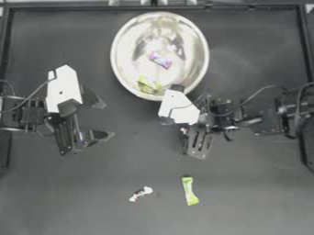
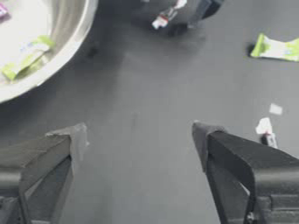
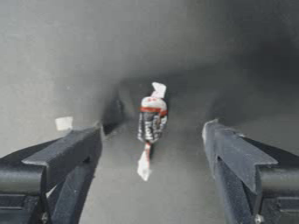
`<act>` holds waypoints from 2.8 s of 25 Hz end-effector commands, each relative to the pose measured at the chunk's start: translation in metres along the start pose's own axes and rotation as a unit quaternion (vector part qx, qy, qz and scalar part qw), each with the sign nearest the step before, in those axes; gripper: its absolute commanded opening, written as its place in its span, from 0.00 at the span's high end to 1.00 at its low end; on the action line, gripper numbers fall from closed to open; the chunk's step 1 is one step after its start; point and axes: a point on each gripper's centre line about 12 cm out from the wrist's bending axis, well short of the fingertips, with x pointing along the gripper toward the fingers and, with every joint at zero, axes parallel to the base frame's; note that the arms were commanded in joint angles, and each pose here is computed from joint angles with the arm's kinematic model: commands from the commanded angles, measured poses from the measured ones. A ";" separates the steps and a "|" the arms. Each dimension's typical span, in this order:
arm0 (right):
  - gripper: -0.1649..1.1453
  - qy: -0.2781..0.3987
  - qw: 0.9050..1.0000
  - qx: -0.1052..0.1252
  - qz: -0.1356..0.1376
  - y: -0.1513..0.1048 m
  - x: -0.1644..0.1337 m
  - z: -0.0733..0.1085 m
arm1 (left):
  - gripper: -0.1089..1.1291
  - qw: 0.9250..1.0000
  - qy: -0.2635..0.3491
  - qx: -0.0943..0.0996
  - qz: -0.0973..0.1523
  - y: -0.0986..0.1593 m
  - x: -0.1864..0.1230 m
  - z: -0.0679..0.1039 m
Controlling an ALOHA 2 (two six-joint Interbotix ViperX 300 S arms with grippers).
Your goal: Put candies in bowl
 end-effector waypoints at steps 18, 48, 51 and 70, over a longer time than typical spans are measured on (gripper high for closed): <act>0.55 -0.009 1.000 0.029 -0.003 -0.003 -0.003 0.011 | 0.09 1.000 -0.008 -0.006 -0.005 -0.001 -0.004 0.003; 0.55 -0.211 0.966 0.137 -0.062 -0.127 -0.090 0.107 | 0.09 1.000 -0.001 -0.006 -0.004 0.000 -0.003 -0.003; 0.55 -0.195 0.967 0.148 -0.072 -0.141 -0.072 0.111 | 0.09 1.000 -0.001 -0.006 -0.004 0.000 -0.003 -0.003; 0.13 -0.240 0.960 0.127 -0.066 -0.123 -0.121 0.109 | 0.09 0.999 -0.002 0.013 -0.041 -0.028 -0.005 0.002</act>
